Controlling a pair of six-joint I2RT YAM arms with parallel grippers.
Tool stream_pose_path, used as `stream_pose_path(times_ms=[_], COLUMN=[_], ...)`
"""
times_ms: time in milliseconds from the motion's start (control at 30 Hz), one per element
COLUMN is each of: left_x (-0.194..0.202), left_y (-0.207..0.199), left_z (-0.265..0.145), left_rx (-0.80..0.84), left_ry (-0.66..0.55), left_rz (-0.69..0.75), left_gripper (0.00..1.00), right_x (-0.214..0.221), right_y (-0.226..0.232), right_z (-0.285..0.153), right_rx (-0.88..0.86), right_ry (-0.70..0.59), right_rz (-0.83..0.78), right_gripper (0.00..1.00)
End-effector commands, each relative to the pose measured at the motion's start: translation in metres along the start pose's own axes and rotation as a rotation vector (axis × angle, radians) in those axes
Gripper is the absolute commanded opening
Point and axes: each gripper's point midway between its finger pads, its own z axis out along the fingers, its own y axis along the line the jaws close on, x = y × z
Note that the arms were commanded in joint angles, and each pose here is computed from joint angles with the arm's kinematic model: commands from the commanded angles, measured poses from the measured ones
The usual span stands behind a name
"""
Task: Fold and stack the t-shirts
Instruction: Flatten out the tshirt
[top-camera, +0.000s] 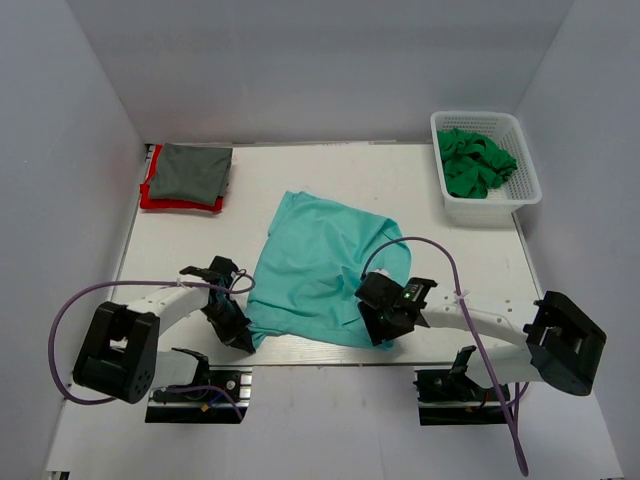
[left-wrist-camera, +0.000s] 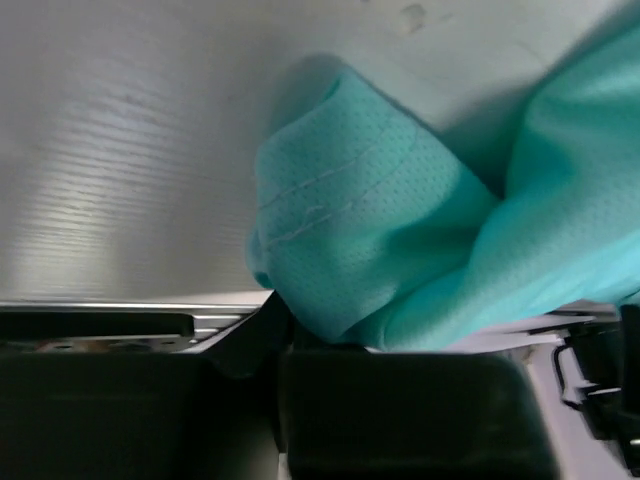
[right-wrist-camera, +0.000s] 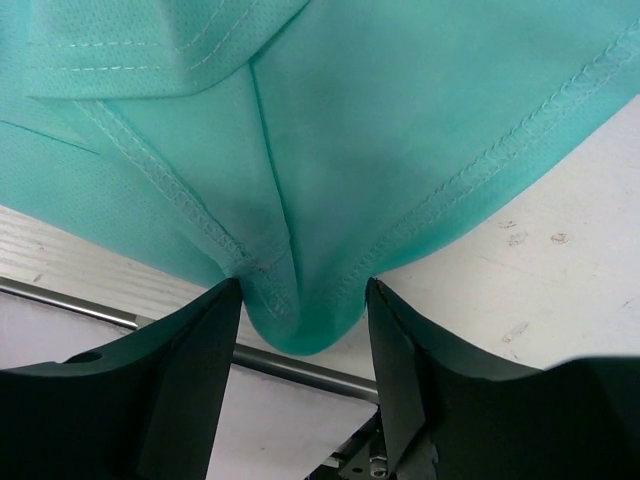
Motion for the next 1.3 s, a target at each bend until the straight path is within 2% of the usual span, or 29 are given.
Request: stream_pose_path(times_ms=[0,33,100,200,333,367,400,533,700,900,1067,1133,1200,1233,1267], left_x=[-0.011,-0.012,-0.011,-0.014,-0.017,-0.018,-0.022,-0.045,-0.081,-0.118,-0.15,-0.158,-0.162,-0.16,-0.158], left_y=[0.006,0.006,0.006,0.002,0.0,-0.004,-0.005,-0.025,-0.053,-0.091,-0.105,-0.115,-0.138,-0.144,-0.153], left_z=[0.01,0.01,0.008,0.005,0.001,-0.004,-0.007,-0.042,-0.096,-0.161,-0.236,-0.283,-0.328,-0.347,-0.36], left_rx=[-0.032,-0.032,-0.03,-0.02,-0.031,-0.02,-0.03,-0.03,-0.023,0.046,0.023,0.057,0.152,0.192,0.206], left_ry=[-0.059,-0.072,-0.074,-0.093,-0.108,-0.117,-0.137,-0.256,-0.45,-0.673,-0.908,-1.045,-1.16,-1.21,-1.249], left_rz=[0.015,0.017,0.018,0.014,0.023,0.027,0.028,0.063,0.104,0.108,0.103,0.076,0.129,0.147,0.226], left_gripper=[0.06,0.0,0.0,0.0,0.0,0.0,0.0,0.0,0.0,0.0,0.0,0.0,0.0,0.0,0.0], right_x=[-0.006,-0.004,-0.001,0.003,0.008,0.013,0.012,0.009,-0.057,-0.126,-0.178,-0.203,-0.214,-0.233,-0.238], right_y=[0.002,0.003,0.007,0.011,0.016,0.012,0.014,0.007,-0.004,-0.024,-0.074,-0.091,-0.109,-0.108,-0.11], right_z=[-0.01,-0.01,-0.008,-0.002,0.0,0.003,0.004,0.005,-0.026,-0.066,-0.123,-0.158,-0.175,-0.2,-0.207], right_rx=[0.011,0.006,-0.012,-0.043,-0.092,-0.081,-0.094,-0.047,0.044,0.096,0.218,0.248,0.286,0.258,0.262], right_ry=[-0.014,-0.005,0.005,-0.003,-0.01,-0.007,-0.015,-0.027,-0.28,-0.489,-0.661,-0.768,-0.811,-0.889,-0.905], right_rz=[-0.012,-0.013,-0.022,-0.019,0.005,0.013,0.026,0.077,0.158,0.335,0.4,0.441,0.469,0.476,0.466], right_gripper=[0.59,0.59,0.56,0.42,0.41,0.38,0.01,0.0,0.0,0.0,0.0,0.0,0.0,0.0,0.0])
